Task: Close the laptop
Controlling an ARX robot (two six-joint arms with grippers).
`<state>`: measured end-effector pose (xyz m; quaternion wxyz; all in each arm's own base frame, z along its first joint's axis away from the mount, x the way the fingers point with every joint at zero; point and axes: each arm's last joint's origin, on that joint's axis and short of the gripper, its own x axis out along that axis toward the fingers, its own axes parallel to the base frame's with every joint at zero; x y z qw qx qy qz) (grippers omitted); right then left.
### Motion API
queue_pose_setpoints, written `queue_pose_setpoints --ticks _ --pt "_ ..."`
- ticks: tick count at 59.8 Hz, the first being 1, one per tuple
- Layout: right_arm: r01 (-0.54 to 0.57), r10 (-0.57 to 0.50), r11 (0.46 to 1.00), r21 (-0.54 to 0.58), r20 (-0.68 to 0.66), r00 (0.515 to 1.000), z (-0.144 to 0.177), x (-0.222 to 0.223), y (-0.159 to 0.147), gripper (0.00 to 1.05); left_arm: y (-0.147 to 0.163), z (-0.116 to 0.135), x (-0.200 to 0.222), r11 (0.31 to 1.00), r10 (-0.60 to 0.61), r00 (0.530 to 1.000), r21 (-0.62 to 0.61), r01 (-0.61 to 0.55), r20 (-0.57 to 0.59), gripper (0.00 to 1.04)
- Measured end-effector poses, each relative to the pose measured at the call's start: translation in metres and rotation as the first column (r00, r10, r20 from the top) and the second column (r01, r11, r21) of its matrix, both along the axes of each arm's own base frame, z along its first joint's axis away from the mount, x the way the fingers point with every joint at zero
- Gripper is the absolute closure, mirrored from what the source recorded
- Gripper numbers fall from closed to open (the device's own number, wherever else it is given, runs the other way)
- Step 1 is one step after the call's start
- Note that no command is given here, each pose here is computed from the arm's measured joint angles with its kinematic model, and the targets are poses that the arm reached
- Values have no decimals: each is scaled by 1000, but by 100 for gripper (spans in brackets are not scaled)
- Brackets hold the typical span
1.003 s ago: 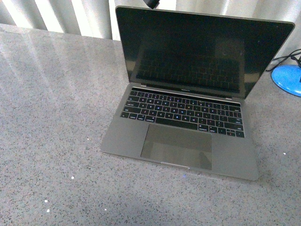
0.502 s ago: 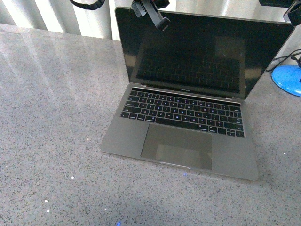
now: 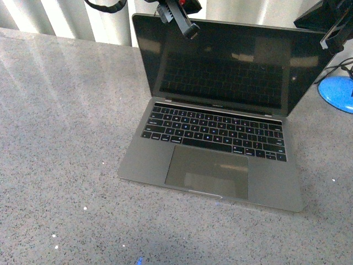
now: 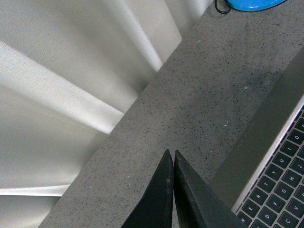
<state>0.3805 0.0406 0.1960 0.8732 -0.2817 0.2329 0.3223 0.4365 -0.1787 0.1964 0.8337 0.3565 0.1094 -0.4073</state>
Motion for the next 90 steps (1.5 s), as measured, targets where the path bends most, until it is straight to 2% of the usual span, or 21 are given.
queue_pose_setpoints --ticks 37,66,90 --pt "-6 6 1000 8 -26 1000 -7 -28 3 104 9 -12 -27 1000 -11 997 6 11 -75 101" --pt "9 -3 999 53 -104 995 -29 -47 6 104 11 -40 -49 1000 -17 985 1 18 -171 101" --pt "25 -11 996 84 -162 987 -47 -61 4 104 11 -44 -52 1000 -22 981 3 23 -192 101"
